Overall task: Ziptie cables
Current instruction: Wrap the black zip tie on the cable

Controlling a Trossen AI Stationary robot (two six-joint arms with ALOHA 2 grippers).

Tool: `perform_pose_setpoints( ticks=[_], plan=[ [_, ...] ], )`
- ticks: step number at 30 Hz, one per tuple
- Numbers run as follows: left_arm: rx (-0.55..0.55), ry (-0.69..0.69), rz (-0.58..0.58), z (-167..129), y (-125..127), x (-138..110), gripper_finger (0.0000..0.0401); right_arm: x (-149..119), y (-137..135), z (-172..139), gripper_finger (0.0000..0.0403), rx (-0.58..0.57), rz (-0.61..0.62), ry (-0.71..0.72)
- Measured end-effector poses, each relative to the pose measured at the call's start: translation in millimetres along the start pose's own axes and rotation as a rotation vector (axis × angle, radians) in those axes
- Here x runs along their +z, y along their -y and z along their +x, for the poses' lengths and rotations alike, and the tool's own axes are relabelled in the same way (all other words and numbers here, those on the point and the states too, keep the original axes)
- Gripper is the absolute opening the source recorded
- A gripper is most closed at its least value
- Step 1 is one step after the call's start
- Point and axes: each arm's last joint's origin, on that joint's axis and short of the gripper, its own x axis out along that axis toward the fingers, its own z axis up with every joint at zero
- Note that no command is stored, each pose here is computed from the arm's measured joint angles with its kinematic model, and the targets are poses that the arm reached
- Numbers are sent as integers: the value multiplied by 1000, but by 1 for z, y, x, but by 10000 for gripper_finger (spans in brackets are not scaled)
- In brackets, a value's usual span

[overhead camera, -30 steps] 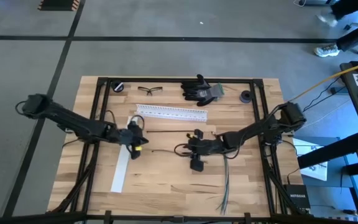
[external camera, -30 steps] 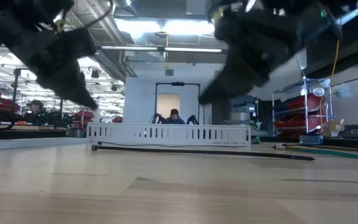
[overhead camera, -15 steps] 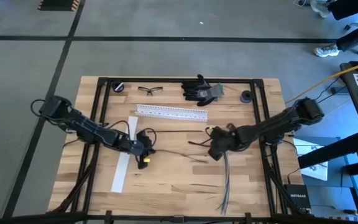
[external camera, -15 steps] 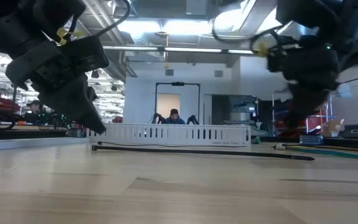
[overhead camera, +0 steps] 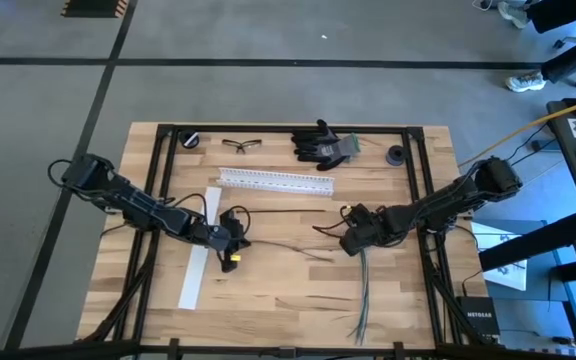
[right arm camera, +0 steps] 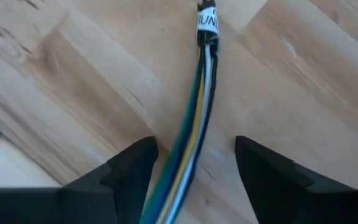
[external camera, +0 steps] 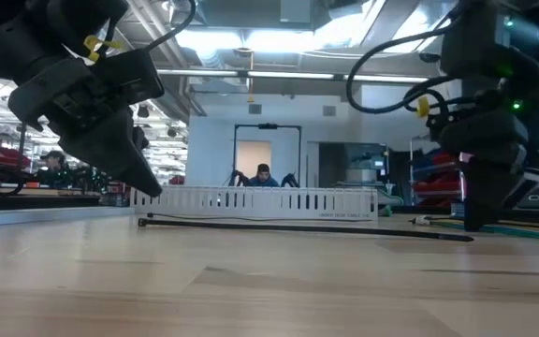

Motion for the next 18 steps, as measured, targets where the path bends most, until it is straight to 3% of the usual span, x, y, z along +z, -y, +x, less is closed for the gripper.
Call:
perform_pose_setpoints(
  ticks=[5,12,18],
  plan=[
    [-1,3,2,0,0,0,0,-2,3,5,171,11,39,35],
    [-7,16,1,0,1,2,0,-4,5,12,17,1,35,76],
    [-7,16,4,0,1,2,0,-4,-3,8,3,2,-17,78]
  ],
)
